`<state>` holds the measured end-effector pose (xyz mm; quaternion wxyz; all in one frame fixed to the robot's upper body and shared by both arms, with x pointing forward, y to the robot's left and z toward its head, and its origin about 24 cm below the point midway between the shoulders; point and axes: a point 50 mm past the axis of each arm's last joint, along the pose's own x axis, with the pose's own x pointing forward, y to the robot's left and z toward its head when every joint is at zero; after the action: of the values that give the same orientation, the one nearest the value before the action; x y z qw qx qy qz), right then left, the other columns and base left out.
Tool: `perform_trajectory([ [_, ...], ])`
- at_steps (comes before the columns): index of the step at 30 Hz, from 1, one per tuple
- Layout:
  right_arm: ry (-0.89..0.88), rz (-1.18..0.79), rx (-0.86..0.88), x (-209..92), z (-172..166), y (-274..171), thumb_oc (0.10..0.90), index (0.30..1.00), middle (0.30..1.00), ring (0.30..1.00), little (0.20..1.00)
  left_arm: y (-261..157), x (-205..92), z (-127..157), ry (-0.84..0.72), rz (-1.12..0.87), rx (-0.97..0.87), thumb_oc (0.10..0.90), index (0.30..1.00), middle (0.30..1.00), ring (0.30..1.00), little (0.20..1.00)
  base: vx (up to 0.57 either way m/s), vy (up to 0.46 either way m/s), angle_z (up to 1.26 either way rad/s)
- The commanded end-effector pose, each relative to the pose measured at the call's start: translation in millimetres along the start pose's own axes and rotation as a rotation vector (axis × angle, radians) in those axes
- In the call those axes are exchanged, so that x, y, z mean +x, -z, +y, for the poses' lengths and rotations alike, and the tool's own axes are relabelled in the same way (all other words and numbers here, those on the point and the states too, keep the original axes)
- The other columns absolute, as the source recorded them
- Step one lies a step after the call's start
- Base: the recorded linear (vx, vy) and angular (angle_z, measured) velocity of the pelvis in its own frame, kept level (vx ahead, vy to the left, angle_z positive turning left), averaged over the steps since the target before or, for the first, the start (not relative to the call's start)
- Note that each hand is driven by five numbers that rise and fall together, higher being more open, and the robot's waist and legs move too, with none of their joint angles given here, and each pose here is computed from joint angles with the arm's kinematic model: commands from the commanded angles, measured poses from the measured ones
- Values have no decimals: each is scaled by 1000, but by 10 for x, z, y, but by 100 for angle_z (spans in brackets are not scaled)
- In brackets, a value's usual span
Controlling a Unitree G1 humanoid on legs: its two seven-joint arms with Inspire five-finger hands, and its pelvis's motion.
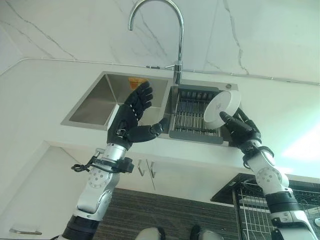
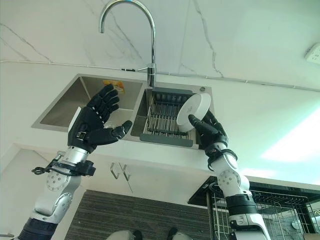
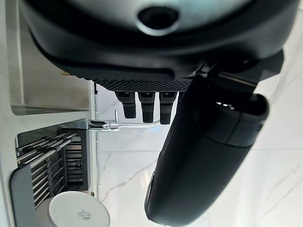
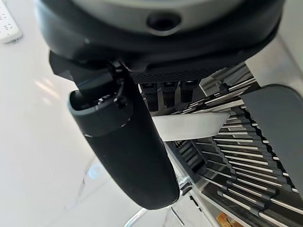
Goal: Place the dishes in the dishwasher.
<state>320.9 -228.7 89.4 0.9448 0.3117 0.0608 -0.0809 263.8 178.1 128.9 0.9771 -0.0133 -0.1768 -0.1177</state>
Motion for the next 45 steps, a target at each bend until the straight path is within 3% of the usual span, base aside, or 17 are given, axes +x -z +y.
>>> perform_trajectory([
  [1,-84,-143,56,132,245,-449,800,900,900,900,900,-399,220,-76,81,-199,23,800,900,900,900,900,0,0,0],
  [19,-20,-111,17,287,118,-629,800,900,900,900,900,-373,255,-63,97,-166,20,800,900,900,900,900,-3,0,3],
  [35,41,-199,0,349,143,-885,800,900,900,900,900,-359,256,-81,104,-153,11,800,900,900,900,900,0,0,0],
  [36,55,-227,7,357,170,-925,629,644,644,644,644,-351,264,-90,106,-151,8,800,900,900,900,900,0,0,0],
  [37,69,-245,4,363,176,-947,499,448,448,448,448,-344,263,-95,109,-149,6,800,900,900,900,900,0,0,0],
  [38,77,-253,2,364,174,-958,439,359,359,359,359,-343,263,-95,110,-148,5,800,900,900,900,900,0,0,0],
  [39,96,-263,-11,368,172,-969,400,300,300,300,300,-340,265,-97,112,-146,3,800,900,900,900,900,0,0,0],
  [45,141,-265,-31,401,126,-1025,400,300,300,300,300,-318,273,-117,121,-133,-4,800,900,900,900,900,2,7,4],
])
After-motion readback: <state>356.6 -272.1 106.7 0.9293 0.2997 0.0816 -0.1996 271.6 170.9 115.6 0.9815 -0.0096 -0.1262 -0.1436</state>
